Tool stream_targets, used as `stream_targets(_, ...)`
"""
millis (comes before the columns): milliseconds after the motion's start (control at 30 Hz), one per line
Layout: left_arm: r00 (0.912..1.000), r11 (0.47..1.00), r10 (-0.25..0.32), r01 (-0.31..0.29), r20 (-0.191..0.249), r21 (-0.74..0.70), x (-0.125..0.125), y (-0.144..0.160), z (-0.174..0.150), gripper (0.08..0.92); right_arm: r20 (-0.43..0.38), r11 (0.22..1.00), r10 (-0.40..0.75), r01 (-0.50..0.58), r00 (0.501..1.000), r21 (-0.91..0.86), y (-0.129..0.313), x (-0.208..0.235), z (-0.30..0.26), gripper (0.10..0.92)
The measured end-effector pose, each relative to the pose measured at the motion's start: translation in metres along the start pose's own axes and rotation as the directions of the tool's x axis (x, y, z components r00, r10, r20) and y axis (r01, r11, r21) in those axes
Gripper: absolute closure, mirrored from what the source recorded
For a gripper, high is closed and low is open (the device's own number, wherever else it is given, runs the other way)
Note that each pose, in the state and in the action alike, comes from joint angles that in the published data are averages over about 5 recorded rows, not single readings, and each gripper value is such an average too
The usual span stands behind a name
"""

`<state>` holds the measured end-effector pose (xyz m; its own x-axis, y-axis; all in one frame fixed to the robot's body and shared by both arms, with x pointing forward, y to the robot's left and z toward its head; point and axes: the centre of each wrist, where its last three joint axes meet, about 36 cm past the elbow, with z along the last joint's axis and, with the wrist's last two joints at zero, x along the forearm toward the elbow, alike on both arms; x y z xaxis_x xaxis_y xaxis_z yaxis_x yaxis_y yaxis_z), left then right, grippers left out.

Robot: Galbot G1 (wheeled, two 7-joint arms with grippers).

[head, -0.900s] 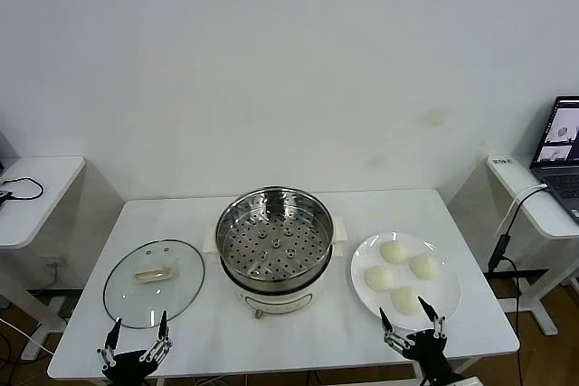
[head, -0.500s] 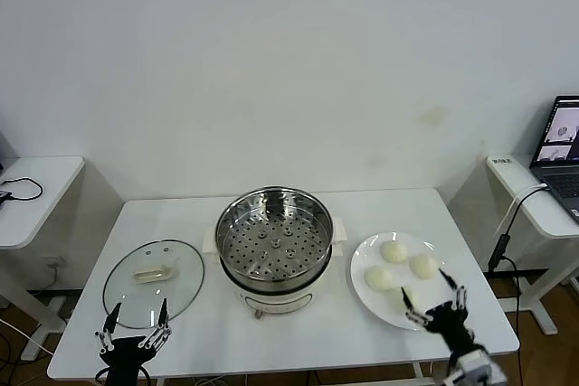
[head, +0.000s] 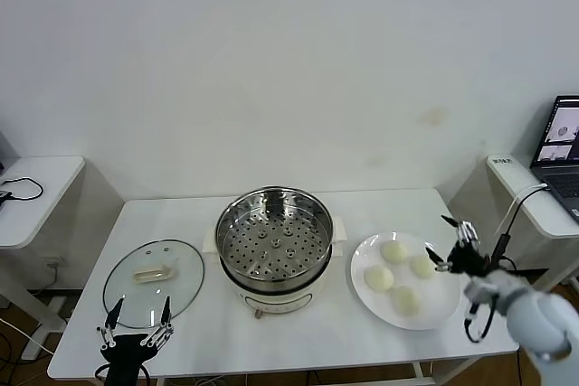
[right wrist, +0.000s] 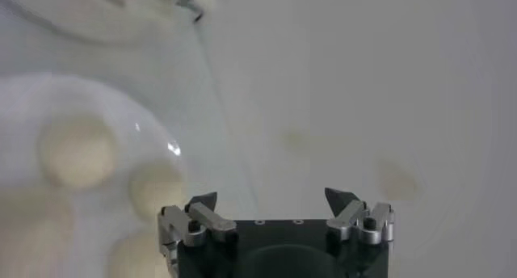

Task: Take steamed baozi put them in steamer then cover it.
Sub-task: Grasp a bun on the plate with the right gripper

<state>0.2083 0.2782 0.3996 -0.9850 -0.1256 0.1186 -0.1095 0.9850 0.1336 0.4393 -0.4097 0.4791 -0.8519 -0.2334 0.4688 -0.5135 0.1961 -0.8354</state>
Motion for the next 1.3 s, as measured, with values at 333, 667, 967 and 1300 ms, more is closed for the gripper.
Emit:
stream_targets(333,0.9991,0.999,-0.029,0.030,0.030,-0.033,-0.002,0.004,-0.002,0.177,-0.027,0.931,-0.354,0.355,0.935,0.088,-0.060,-0.069,-0.002,0.200)
stream_targets(667,0.9980,0.999,-0.039,0.041,0.049,-0.037,-0.005,0.006,-0.004,0.177,-0.108,0.818,-0.550,0.560,0.828,0.130,-0.084,-0.128,-0.013,0.200)
stream_targets(967,0.9976,0.998,-0.045,0.047,0.053,-0.048,-0.005,0.012,-0.004,0.177,-0.148,0.750,-0.633,0.650,0.760,0.126,-0.074,-0.169,-0.023,0.200)
stream_targets(1300,0.9972,0.997,-0.052,0.054,0.054,-0.048,-0.007,0.015,-0.002,0.177,-0.188,0.715,-0.666,0.689,0.722,0.116,-0.064,-0.199,-0.031,0.201)
